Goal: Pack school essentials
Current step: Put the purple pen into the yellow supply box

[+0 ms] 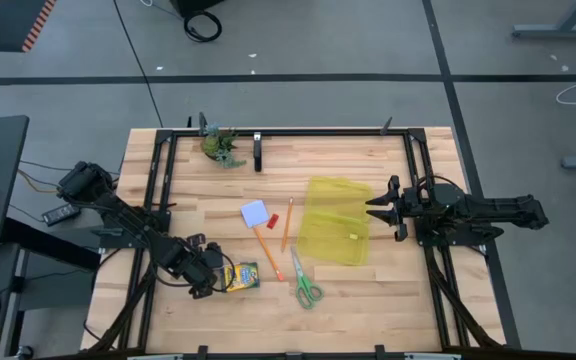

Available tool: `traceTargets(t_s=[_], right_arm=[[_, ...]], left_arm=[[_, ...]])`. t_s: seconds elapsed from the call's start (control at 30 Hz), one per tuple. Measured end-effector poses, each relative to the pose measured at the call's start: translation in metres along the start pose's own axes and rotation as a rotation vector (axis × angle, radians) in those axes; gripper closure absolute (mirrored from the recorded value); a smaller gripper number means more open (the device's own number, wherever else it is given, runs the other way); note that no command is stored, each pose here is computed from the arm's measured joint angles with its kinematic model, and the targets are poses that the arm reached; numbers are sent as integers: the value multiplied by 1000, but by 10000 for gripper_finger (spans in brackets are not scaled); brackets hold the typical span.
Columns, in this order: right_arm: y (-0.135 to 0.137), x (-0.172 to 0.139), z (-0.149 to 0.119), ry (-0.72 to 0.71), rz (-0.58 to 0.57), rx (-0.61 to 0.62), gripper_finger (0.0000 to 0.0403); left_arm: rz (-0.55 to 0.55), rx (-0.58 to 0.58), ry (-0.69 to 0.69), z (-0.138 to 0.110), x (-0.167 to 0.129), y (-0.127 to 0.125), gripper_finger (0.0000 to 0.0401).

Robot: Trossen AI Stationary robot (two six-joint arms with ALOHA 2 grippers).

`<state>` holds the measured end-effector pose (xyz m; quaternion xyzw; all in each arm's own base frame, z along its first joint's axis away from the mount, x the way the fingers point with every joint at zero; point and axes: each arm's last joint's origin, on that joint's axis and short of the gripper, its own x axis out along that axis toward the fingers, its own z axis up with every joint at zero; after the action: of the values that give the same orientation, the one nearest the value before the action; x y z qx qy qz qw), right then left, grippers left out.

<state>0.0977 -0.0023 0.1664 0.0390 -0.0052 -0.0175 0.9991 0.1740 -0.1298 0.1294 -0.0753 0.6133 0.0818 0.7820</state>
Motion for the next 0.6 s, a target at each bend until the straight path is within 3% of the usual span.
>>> traceTargets(t_s=[0.6], right_arm=[[0,0,0,0,0,0,272]], left_arm=[[-2,0,12,-1,0,0,349]])
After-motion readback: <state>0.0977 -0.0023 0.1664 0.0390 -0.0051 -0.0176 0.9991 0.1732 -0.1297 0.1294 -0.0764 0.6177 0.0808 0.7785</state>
